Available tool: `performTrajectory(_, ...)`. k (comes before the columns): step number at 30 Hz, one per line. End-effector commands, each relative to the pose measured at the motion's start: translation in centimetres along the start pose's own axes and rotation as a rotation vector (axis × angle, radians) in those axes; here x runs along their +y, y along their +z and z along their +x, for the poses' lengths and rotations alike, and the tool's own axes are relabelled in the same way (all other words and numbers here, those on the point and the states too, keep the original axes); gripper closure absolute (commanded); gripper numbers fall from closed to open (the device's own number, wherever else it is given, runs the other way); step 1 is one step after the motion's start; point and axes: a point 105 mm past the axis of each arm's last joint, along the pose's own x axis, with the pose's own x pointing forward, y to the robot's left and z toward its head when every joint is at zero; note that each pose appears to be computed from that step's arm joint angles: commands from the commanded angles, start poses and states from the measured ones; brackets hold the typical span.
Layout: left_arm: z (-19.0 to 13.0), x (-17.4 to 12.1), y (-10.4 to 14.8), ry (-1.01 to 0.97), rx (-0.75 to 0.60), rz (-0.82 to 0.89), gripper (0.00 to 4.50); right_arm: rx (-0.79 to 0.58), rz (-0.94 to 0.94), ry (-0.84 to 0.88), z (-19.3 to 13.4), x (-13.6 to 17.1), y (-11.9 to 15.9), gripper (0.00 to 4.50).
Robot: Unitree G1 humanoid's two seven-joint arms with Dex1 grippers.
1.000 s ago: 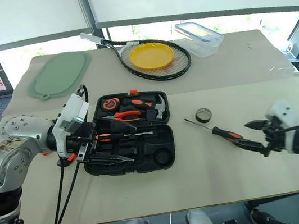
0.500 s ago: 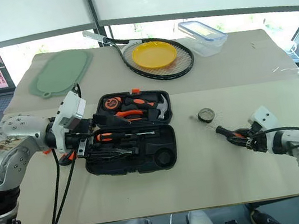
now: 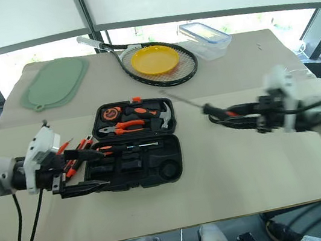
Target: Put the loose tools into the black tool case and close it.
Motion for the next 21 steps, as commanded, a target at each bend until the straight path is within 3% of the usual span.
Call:
performTrajectory(1,-1.0,-0.1,0.7,0.04,-0.005,0.028,0.0,0.024,-0.13,0.107,4.7,0.9,1.1,3.46)
performTrajectory(8,-1.6,0.4,0.9,0.092,-0.012,0.032,0.0,0.138,-0.251,0.191,11.2,1.6,-0.8,3.46)
performTrajectory(21,-1.1,0.6,1.8,0.113,-0.032,0.067,0.0,0.218,-0.255,0.198,12.9,1.4,-2.9,3.46)
